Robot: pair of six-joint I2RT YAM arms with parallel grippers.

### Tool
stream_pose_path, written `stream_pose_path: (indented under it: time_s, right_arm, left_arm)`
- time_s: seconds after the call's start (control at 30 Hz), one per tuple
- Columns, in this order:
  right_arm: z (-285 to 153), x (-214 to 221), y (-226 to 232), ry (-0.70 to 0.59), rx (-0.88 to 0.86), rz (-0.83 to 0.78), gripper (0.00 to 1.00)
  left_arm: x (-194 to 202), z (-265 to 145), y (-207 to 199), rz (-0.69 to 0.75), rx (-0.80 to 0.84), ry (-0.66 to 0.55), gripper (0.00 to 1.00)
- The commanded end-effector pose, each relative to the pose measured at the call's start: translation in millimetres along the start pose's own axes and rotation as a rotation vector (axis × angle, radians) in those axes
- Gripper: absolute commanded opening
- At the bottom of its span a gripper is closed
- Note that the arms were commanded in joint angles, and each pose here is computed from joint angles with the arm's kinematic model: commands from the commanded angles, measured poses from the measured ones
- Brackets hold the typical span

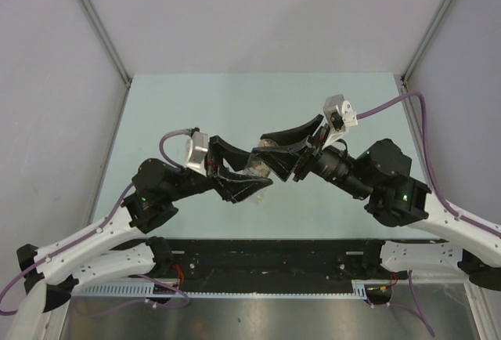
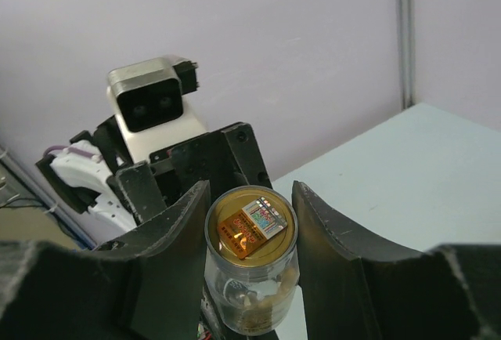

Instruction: Sort the pills into containers

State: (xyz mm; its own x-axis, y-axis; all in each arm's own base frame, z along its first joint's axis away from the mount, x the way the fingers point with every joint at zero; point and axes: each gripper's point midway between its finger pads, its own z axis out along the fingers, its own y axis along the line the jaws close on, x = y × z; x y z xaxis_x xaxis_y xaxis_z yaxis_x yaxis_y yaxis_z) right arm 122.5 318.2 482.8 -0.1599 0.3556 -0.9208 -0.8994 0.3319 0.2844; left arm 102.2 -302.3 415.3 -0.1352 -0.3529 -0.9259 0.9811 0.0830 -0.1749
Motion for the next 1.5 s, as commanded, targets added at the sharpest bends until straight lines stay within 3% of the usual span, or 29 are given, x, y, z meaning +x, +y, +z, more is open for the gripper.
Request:
stream_pose_path:
  time_s: [0.0, 0.6, 1.03, 1.13, 1.2, 1.37, 1.47]
  right_arm:
    - [4, 71, -27, 0.232, 0.150, 0.007, 0.00]
    - [16, 101, -82, 0.366, 0.608, -0.171, 0.00]
    - [18, 91, -81, 0.290, 0.807, -0.203, 0.00]
    - [20, 92, -77, 0.295, 0.812, -0.220, 0.04]
    - [23, 93, -72, 0.294, 0.787, -0.214, 0.13]
    - [30, 93, -50, 0.301, 0.653, -0.228, 0.44]
    - [31, 90, -42, 0.297, 0.623, -0.244, 0.53]
  left_arm:
    - [-48, 1, 21, 0.124, -0.126, -0.181, 0.00]
    - [-51, 8, 65, 0.288, -0.310, -0.157, 0.00]
    - [-58, -3, 71, 0.310, -0.373, -0.181, 0.00]
    - [-58, -4, 70, 0.306, -0.372, -0.185, 0.00]
    - [-58, -4, 70, 0.305, -0.369, -0.184, 0.00]
    - [-57, -5, 68, 0.294, -0.362, -0.187, 0.00]
    - [-56, -4, 69, 0.293, -0.363, -0.182, 0.00]
